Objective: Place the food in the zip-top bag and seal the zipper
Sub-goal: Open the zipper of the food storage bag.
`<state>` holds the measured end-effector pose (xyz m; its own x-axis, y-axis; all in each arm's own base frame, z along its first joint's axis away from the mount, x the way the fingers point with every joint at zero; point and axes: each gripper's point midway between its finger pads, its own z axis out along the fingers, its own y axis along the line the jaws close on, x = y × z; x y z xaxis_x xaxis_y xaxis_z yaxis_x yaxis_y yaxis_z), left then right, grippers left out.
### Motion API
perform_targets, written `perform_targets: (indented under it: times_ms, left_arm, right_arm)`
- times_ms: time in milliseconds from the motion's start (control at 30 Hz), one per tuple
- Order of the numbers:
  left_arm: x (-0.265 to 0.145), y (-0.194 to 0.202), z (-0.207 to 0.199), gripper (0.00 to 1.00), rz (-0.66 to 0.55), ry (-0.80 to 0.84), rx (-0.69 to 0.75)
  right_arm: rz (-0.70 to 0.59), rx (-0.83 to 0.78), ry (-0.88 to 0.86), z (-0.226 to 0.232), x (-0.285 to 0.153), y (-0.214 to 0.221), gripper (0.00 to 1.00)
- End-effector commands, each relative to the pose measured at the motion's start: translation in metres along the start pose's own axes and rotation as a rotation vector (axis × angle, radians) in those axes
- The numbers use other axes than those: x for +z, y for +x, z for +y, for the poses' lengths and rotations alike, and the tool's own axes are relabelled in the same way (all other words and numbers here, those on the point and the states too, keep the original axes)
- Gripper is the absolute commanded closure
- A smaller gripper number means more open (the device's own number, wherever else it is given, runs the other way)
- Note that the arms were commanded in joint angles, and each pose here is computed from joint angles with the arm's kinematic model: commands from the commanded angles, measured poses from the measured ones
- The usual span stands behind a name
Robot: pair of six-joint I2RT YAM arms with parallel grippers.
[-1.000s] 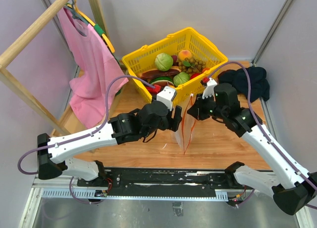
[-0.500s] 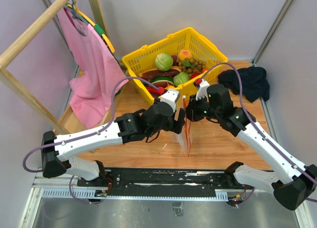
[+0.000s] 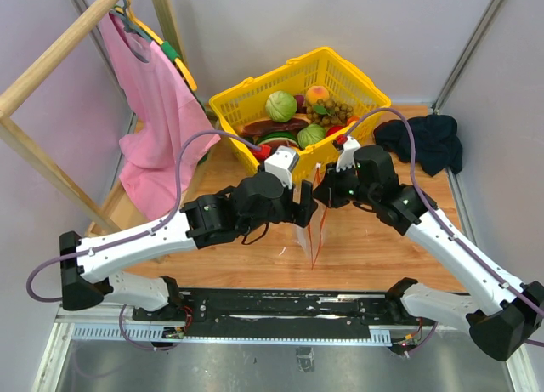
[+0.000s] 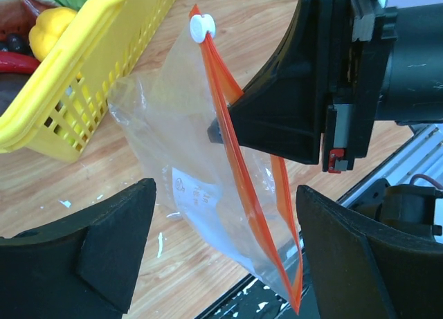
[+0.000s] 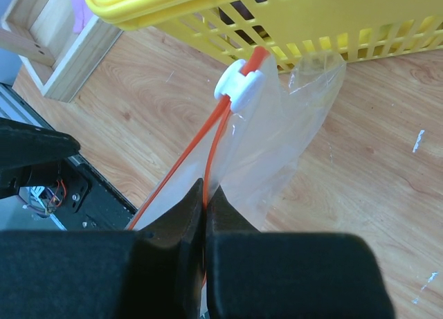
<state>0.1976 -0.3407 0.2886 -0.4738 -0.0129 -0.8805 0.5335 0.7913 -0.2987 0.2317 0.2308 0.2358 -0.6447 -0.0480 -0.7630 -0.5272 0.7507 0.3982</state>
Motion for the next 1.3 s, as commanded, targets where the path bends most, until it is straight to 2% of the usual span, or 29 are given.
perform_targets:
  times_ms: [0,233,400,733,867,1100,1267]
  left_arm:
    - [0.010,0.009,0.005,0.14,0.020,-0.044,0.001]
    - [0.028,0.029,0.016,0.19,0.077,-0.124,0.044]
    - [0.026,0.028,0.027,0.29,0.075,-0.183,0.066]
    - [0.024,0.027,0.034,0.73,0.076,-0.224,0.085]
    - [0.025,0.024,0.035,0.98,0.069,-0.235,0.080]
    - [0.027,0.021,0.035,1.00,0.065,-0.255,0.063]
    - [0.020,0.017,0.040,1.00,0.081,-0.296,0.071]
  right_arm:
    - [-0.028,0.006,0.008,0.001,0.001,-0.003,0.98]
    - [-0.014,0.015,0.019,-0.002,0.003,0.002,0.95]
    - [-0.012,0.003,0.043,-0.007,0.000,0.003,0.92]
    - [-0.015,-0.019,0.081,-0.012,-0.011,0.002,0.84]
    - [-0.009,-0.011,0.097,-0.013,-0.016,0.004,0.74]
    - [0.026,-0.005,0.161,-0.020,-0.020,0.014,0.53]
    - [0.048,-0.045,0.231,-0.031,-0.027,0.018,0.51]
